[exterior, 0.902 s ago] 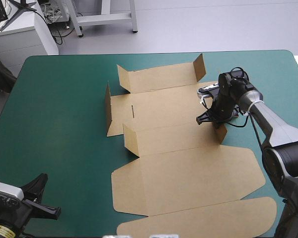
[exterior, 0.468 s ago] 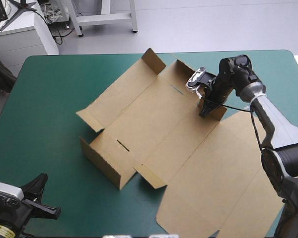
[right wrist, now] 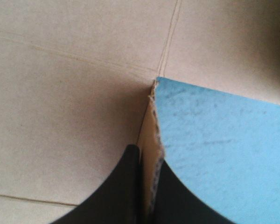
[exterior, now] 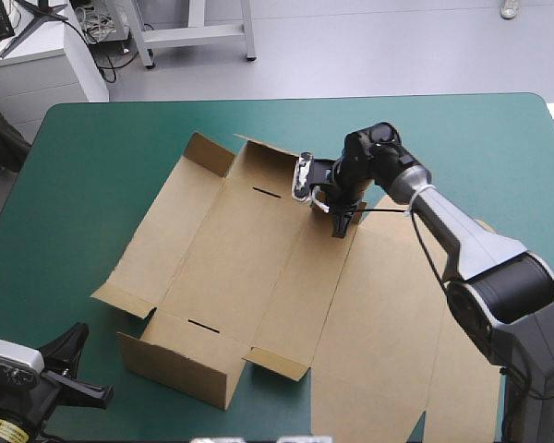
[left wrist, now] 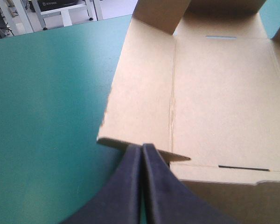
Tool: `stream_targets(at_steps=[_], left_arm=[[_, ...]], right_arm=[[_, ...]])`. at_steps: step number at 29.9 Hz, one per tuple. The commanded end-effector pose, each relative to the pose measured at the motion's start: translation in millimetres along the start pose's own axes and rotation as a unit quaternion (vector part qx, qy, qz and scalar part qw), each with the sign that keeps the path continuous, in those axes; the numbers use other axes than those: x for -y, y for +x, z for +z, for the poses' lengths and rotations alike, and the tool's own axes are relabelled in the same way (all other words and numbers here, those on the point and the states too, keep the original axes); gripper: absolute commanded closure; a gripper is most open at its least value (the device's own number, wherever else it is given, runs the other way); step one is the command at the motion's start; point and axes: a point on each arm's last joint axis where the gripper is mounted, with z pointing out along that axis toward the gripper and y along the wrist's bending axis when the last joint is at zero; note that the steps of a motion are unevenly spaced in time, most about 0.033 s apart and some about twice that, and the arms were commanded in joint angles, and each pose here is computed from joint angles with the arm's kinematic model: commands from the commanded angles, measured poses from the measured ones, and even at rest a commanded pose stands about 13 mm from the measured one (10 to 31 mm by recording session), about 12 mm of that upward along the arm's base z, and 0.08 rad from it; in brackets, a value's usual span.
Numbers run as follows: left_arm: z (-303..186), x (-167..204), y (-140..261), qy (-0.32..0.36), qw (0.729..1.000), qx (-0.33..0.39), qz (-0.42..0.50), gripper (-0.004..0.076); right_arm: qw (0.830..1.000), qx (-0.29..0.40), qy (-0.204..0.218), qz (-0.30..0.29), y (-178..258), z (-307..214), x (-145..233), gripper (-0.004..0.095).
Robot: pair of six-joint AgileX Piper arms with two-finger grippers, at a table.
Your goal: Fold the box
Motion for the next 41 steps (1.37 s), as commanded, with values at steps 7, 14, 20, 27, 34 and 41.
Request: stream_targets(at_steps=[7, 14, 20, 27, 34, 41], left_arm=[[-2, 1, -13, 0.006, 0.999, 0.039, 0.001, 0.0734], [-2, 1, -13, 0.006, 0.999, 0.039, 0.001, 0.0734], [-2, 1, -13, 0.006, 0.999, 0.039, 0.001, 0.0734], [-2, 1, -13, 0.006, 0.999, 0.039, 0.001, 0.0734], [-2, 1, -13, 0.006, 0.999, 0.039, 0.001, 0.0734], [-2, 1, -13, 0.006, 0.999, 0.039, 0.001, 0.0734]], right_arm=[[0.999, -0.001, -0.008, -0.048, -24, 13, 12, 0.0928], [0.998, 0.011, -0.015, -0.066, -30, 18, 10, 0.0928], [0.998, 0.024, 0.005, -0.063, -34, 12, 15, 0.0823], [0.999, 0.033, 0.002, -0.035, -41, -20, 22, 0.0515], [0.993, 0.078, 0.07, 0.056, -52, -74, 37, 0.0499], [0.967, 0.089, 0.161, 0.174, -39, -149, 35, 0.0508]])
